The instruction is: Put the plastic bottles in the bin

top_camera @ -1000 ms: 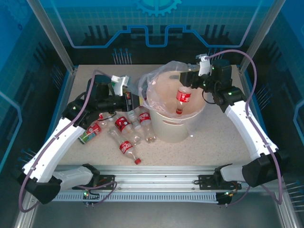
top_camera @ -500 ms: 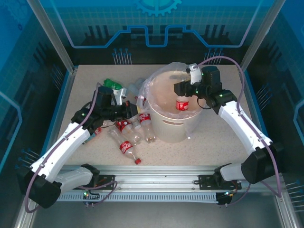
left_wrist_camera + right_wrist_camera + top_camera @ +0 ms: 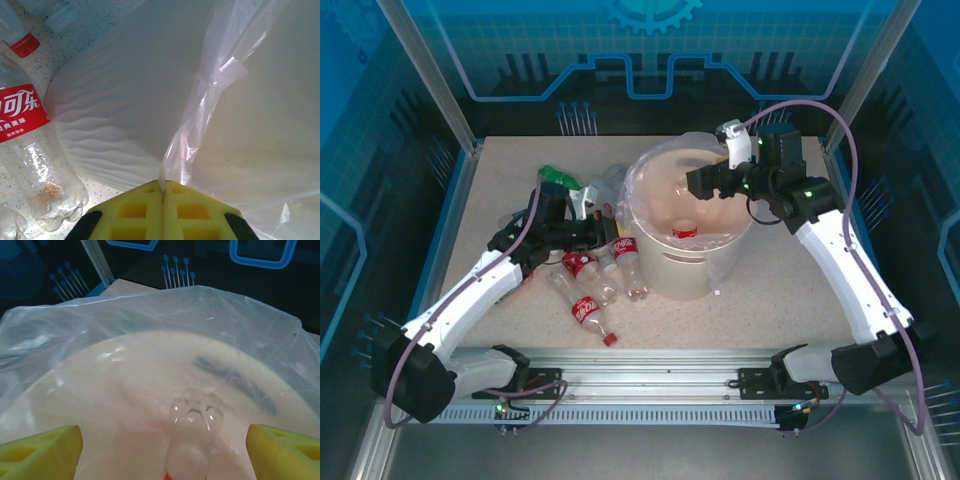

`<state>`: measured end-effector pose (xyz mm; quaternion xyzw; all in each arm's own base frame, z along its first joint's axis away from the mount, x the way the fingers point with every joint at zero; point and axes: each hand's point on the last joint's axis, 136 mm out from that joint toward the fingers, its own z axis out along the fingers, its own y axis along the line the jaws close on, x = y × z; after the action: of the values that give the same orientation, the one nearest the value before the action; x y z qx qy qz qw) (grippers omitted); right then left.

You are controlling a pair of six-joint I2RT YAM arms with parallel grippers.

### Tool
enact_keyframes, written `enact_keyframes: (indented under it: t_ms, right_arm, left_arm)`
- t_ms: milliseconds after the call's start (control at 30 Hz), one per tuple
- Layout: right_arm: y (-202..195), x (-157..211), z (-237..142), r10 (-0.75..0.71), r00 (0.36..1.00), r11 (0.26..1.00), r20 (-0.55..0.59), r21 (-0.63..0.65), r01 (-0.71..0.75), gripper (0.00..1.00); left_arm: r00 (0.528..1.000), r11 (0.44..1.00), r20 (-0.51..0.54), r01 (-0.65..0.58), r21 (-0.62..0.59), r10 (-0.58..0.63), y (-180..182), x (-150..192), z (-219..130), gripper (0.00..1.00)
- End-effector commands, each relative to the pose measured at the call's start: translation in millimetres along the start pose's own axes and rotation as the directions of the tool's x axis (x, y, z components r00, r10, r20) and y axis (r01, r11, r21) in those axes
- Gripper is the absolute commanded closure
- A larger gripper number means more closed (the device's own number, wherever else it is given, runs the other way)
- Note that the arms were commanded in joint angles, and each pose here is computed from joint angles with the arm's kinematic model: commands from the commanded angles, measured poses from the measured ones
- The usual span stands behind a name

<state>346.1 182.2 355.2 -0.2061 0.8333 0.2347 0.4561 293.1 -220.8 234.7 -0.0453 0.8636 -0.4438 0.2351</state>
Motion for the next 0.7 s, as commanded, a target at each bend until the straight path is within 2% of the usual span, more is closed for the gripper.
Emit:
enact_keyframes:
  t_ms: [0, 233, 433, 667]
  right_arm:
    - [22, 15, -19, 0.034, 0.997, 0.997, -0.070, -0.065, -0.038, 0.16]
    - [14, 28, -55, 0.120, 0.992, 0.992, -0.031, 0.053, -0.118, 0.20]
    - [18, 68, -86, 0.191, 0.976, 0.980, -0.099, 0.071, -0.185, 0.23]
    - [11, 102, -113, 0.350, 0.935, 0.936, -0.059, 0.050, -0.347, 0.26]
  left_arm:
    - [1.000, 1.000, -0.021, -0.007, 0.004, 0.007, 7, 2, 9, 1.00]
    - [1.000, 0.999, -0.011, -0.029, 0.021, 0.029, 4, -6, 15, 0.96]
    - [0.999, 0.997, -0.021, -0.030, 0.068, 0.032, -7, -6, 15, 0.92]
    - [0.998, 0.998, -0.067, -0.004, 0.055, 0.008, 9, 6, 27, 0.99]
